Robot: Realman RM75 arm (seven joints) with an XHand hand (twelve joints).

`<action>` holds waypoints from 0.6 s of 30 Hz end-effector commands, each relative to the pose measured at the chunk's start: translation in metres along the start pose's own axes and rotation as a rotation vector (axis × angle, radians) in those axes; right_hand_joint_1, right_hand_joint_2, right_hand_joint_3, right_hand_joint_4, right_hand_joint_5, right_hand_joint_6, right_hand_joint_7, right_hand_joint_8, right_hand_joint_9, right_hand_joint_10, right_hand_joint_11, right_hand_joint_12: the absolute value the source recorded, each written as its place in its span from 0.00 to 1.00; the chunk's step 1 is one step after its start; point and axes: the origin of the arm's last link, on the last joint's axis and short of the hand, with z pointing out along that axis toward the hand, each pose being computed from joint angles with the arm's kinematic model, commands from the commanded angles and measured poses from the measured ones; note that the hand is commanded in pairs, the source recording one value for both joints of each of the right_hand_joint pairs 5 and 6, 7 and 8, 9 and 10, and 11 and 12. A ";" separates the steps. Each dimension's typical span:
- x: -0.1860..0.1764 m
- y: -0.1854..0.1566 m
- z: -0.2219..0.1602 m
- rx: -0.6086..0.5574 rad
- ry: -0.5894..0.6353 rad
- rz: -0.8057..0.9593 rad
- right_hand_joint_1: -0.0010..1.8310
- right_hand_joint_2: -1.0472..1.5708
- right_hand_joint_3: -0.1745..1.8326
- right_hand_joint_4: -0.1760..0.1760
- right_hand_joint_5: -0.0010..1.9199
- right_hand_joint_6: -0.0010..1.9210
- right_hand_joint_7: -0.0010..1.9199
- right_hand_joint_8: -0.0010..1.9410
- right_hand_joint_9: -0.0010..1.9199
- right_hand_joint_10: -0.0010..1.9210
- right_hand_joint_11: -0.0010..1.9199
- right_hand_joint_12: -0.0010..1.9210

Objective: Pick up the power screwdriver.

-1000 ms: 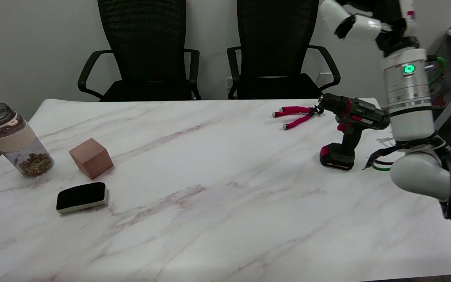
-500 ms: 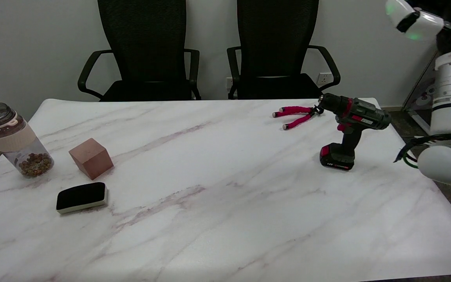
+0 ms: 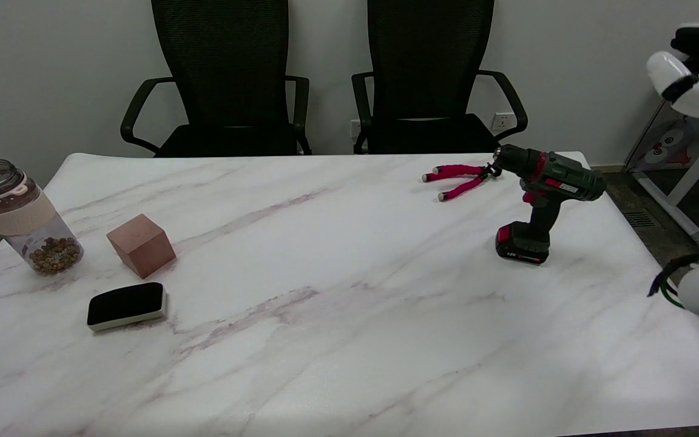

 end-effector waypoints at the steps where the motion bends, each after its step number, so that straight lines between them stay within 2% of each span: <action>1: 0.026 0.050 -0.077 -0.196 -0.098 0.028 0.53 0.45 0.54 0.30 0.34 0.34 0.34 0.34 0.27 0.27 0.39 0.39; 4: 0.018 0.057 -0.092 -0.239 -0.151 0.040 0.53 0.42 0.53 0.34 0.30 0.30 0.30 0.30 0.26 0.26 0.38 0.38; 9: 0.007 0.063 -0.108 -0.281 -0.212 0.043 0.53 0.37 0.49 0.34 0.19 0.19 0.19 0.19 0.25 0.25 0.37 0.37; 13: 0.002 0.069 -0.121 -0.324 -0.254 0.037 0.52 0.34 0.46 0.36 0.18 0.18 0.18 0.18 0.25 0.25 0.36 0.35; 18: 0.008 0.074 -0.129 -0.346 -0.245 0.076 0.50 0.31 0.41 0.39 0.15 0.15 0.15 0.15 0.21 0.21 0.31 0.31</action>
